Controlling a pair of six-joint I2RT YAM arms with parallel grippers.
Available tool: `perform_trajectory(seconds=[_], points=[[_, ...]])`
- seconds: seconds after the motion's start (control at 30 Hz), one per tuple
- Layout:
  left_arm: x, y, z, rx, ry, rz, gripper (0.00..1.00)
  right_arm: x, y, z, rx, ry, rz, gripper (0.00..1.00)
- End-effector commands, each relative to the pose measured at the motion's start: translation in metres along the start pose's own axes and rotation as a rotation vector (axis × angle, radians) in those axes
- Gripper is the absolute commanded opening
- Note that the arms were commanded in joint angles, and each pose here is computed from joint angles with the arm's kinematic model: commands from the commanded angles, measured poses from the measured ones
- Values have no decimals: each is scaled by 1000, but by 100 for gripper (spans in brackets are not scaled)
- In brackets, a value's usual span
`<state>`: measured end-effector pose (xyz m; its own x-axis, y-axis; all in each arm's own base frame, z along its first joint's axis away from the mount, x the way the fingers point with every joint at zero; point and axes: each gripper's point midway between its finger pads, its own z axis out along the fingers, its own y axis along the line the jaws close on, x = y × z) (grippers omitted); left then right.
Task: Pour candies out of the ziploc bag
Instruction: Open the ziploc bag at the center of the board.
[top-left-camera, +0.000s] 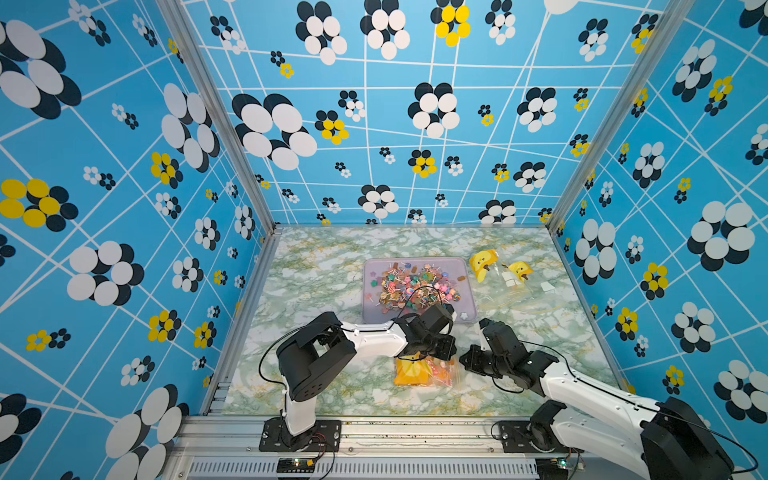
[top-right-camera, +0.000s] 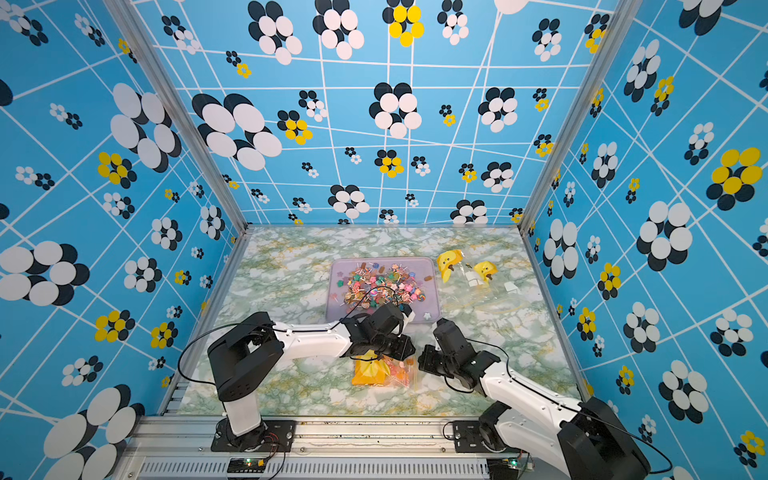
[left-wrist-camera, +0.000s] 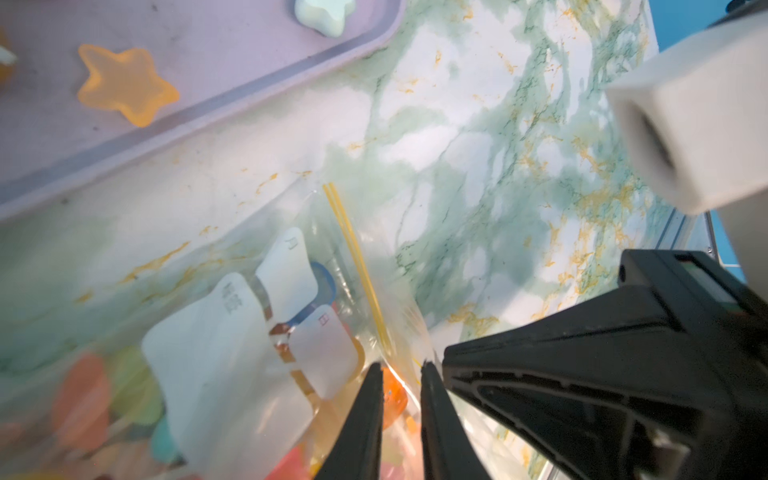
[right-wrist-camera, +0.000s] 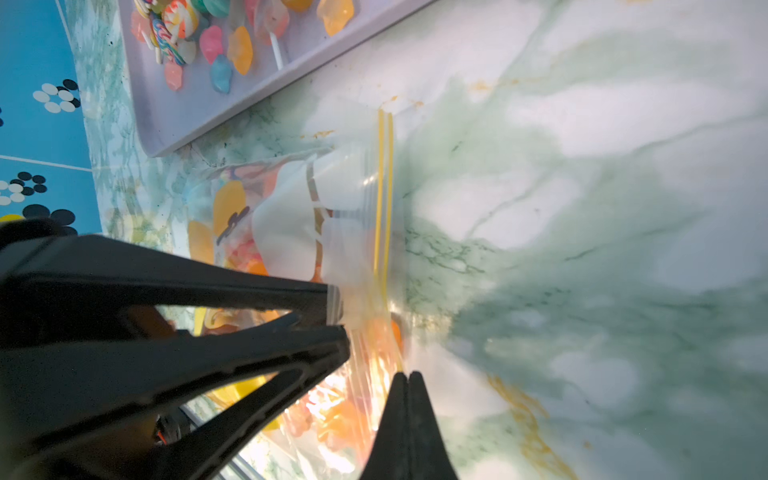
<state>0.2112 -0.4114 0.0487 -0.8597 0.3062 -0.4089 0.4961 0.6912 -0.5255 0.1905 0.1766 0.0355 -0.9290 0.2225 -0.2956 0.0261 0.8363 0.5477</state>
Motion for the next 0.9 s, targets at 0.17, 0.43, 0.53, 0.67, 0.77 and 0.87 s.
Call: perform_trajectory(seconds=[0.17, 0.43, 0.53, 0.67, 0.77, 0.87], points=[[1, -1, -12, -50, 5, 46, 19, -6, 4, -2, -13, -20, 6, 5], [0, -7, -6, -11, 9, 25, 20, -10, 14, -5, -45, -24, -6, 19], [-2, -8, -5, -5, 5, 21, 20, -11, 17, -9, -52, -32, -12, 24], [-4, -11, -5, 0, 0, 24, 20, -15, 20, -15, -65, -57, -20, 27], [-4, -12, -4, 5, 3, 25, 20, -17, 22, -19, -74, -72, -27, 28], [-6, -15, -3, 12, 0, 28, 20, -18, 25, -20, -87, -77, -30, 29]])
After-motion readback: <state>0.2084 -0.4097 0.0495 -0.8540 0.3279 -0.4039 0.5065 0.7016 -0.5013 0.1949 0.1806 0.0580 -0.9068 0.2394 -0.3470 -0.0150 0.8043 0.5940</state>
